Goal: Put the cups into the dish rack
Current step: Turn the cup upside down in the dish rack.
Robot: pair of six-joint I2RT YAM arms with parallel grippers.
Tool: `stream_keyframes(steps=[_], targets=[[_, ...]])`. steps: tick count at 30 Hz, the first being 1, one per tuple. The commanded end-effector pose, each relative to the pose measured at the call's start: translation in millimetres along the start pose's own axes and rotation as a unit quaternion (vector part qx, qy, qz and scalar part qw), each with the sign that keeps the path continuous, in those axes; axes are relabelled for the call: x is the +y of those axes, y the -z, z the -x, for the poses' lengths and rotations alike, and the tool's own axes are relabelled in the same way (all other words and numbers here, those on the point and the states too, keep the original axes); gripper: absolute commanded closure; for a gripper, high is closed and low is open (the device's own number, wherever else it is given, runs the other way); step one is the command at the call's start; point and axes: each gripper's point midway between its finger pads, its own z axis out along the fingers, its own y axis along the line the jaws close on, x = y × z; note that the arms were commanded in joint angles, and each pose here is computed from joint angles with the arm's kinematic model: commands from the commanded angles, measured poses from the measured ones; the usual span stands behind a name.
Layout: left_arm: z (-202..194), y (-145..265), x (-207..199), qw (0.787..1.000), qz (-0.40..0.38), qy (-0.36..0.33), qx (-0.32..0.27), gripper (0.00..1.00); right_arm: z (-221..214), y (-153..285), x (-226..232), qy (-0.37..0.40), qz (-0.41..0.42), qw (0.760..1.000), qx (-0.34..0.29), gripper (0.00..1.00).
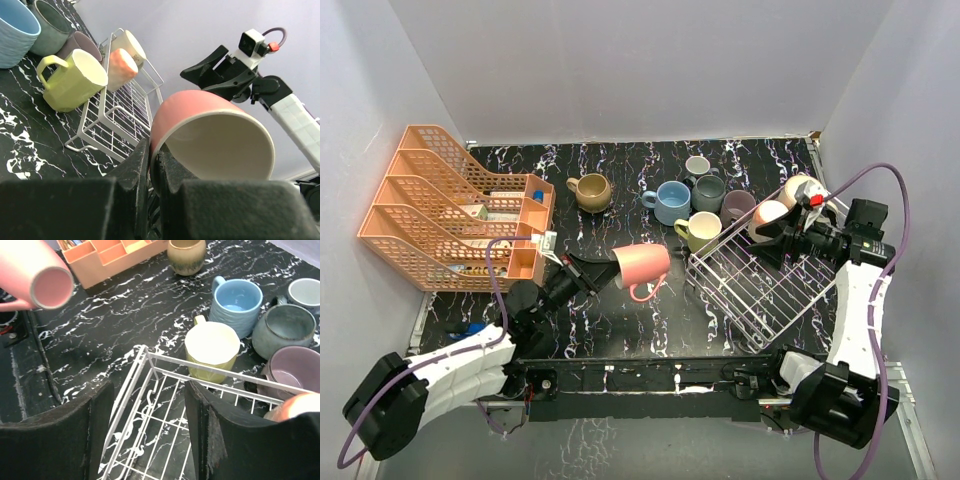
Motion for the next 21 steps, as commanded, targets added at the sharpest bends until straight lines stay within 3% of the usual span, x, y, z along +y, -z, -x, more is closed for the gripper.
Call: stream_keyframes(steps=[1,10,21], targets=[[39.6,-14.4,-62.2,0.993,-0.096,-0.029,-0.068,1.00,26.3,-2.6,23.4,-0.012,0.044,0.999,-0.020,0.38],[46.2,-31.6,-70.8,0.991,-0.101,-0.061,-0.071,1.00,50.3,-16.6,53.1,-0.070,0.116,0.991,-0.019,0.29],[68.8,-49.3,-83.4,0.984,-0.112,-0.083,-0.114,1.00,58.3,-34.2,90.7,-0.164,0.195,0.967,0.009,0.15]])
